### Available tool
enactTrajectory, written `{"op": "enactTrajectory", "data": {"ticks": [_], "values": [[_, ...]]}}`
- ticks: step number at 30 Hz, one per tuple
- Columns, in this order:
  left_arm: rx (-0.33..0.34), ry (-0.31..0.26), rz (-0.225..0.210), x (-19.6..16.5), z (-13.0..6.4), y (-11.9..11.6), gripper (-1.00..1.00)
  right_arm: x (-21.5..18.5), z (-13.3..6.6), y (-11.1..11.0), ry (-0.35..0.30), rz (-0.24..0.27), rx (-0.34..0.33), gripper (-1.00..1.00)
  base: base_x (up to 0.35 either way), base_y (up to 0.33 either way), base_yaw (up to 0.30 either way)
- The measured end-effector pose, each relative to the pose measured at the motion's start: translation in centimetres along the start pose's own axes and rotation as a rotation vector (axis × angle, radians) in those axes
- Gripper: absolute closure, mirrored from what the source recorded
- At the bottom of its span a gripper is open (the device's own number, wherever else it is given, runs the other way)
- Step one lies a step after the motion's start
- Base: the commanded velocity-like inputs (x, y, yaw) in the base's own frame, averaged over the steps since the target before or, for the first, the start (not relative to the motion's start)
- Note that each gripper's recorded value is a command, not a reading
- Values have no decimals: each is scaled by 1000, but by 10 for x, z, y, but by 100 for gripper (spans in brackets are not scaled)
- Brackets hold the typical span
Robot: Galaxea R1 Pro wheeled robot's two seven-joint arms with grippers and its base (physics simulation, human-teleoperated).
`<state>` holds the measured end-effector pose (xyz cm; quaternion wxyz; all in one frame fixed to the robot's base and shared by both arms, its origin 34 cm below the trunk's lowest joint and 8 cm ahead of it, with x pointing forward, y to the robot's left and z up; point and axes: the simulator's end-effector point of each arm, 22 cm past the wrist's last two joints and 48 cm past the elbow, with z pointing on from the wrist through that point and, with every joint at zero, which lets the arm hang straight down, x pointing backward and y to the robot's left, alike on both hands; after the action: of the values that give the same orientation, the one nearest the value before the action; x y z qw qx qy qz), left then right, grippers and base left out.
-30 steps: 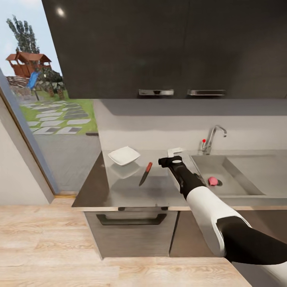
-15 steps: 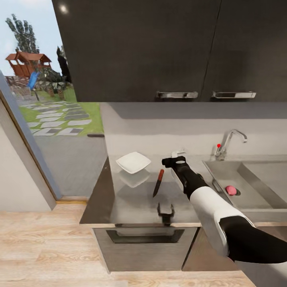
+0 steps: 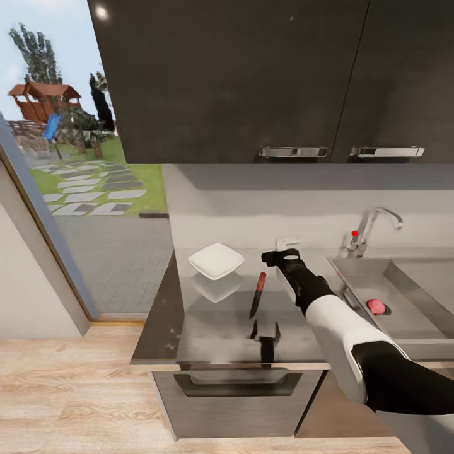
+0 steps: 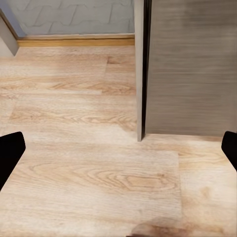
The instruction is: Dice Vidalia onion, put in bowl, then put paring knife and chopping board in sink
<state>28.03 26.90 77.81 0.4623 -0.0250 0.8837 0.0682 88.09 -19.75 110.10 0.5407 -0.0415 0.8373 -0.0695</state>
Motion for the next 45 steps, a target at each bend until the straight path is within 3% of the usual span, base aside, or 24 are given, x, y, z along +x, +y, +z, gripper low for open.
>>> {"op": "enactTrajectory", "data": {"ticks": [5,10,45], "values": [[0,7,2,3,-1,0,-100,8,4,-24,15,24,23,-100,0,0,0],[0,8,2,4,-1,0,-100,10,5,-29,20,38,26,-100,1,0,0],[0,62,12,21,-7,1,-100,36,18,-23,62,36,19,-100,41,0,0]]}}
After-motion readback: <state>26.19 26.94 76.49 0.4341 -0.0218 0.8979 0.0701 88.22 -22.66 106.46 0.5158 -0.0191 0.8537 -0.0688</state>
